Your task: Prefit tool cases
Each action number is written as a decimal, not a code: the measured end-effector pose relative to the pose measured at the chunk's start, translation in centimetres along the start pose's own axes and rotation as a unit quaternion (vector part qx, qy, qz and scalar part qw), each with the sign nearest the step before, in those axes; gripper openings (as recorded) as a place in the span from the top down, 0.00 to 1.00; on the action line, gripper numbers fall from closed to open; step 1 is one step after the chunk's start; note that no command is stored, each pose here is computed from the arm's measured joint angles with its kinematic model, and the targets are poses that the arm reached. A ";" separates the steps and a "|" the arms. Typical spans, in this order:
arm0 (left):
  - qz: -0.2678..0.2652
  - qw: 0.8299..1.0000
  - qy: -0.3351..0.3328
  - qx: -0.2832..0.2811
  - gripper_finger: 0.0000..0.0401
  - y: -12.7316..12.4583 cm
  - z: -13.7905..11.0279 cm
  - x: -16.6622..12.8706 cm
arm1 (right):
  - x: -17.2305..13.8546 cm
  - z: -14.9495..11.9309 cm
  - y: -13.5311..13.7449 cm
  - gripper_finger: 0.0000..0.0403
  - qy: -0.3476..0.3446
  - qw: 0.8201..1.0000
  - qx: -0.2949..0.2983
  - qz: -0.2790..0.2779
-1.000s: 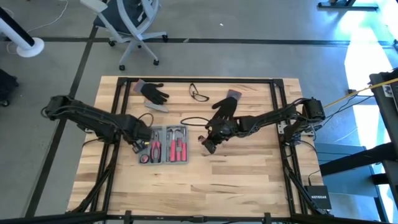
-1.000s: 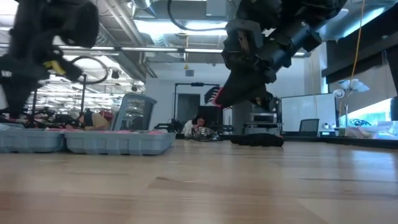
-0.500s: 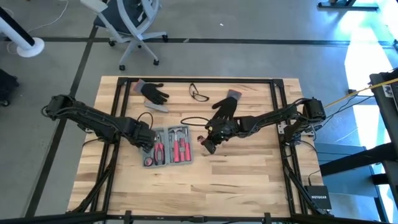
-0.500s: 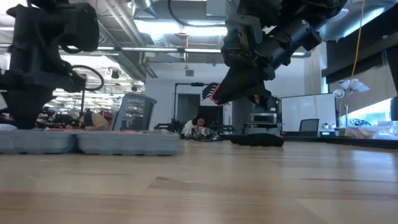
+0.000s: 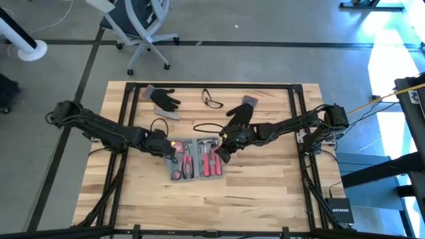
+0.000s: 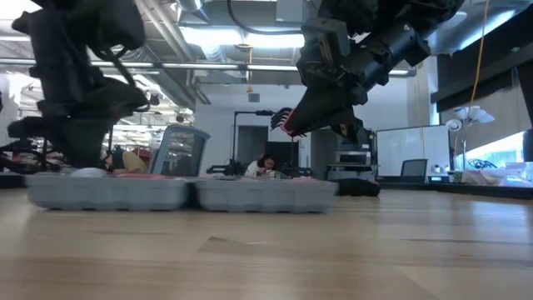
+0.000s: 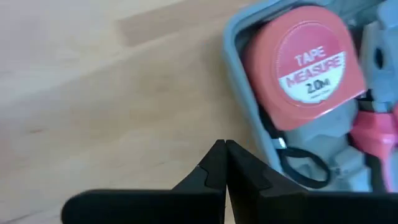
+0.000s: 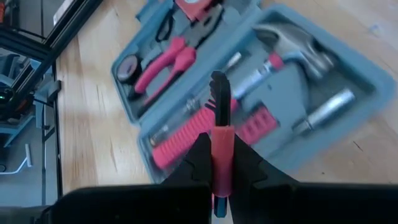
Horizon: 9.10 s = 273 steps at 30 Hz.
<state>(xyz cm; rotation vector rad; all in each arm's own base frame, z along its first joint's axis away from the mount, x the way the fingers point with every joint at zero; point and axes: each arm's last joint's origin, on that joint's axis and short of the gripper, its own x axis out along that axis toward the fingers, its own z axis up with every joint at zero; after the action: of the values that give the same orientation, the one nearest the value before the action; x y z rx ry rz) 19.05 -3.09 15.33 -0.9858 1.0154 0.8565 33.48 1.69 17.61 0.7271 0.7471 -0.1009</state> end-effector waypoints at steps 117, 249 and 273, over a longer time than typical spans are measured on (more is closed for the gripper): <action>-0.146 0.859 -0.324 0.368 1.00 3.3 3.5 -14.3 | 15.4 6.6 9.3 0.70 0.085 0.969 0.150 -0.178; -0.196 0.977 0.058 0.056 1.00 5.0 -4.9 -1.5 | 15.5 12.2 6.1 0.87 0.151 0.868 -0.466 -0.080; -0.186 0.981 0.008 0.052 1.00 3.0 -5.8 2.3 | 15.9 10.4 7.4 1.00 0.151 0.910 -0.371 -0.111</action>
<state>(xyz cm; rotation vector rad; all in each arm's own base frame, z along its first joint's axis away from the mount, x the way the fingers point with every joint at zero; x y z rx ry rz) 15.41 -7.30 11.23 -1.0525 0.8445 0.4833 53.81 3.29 16.72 -0.0793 1.0746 0.0933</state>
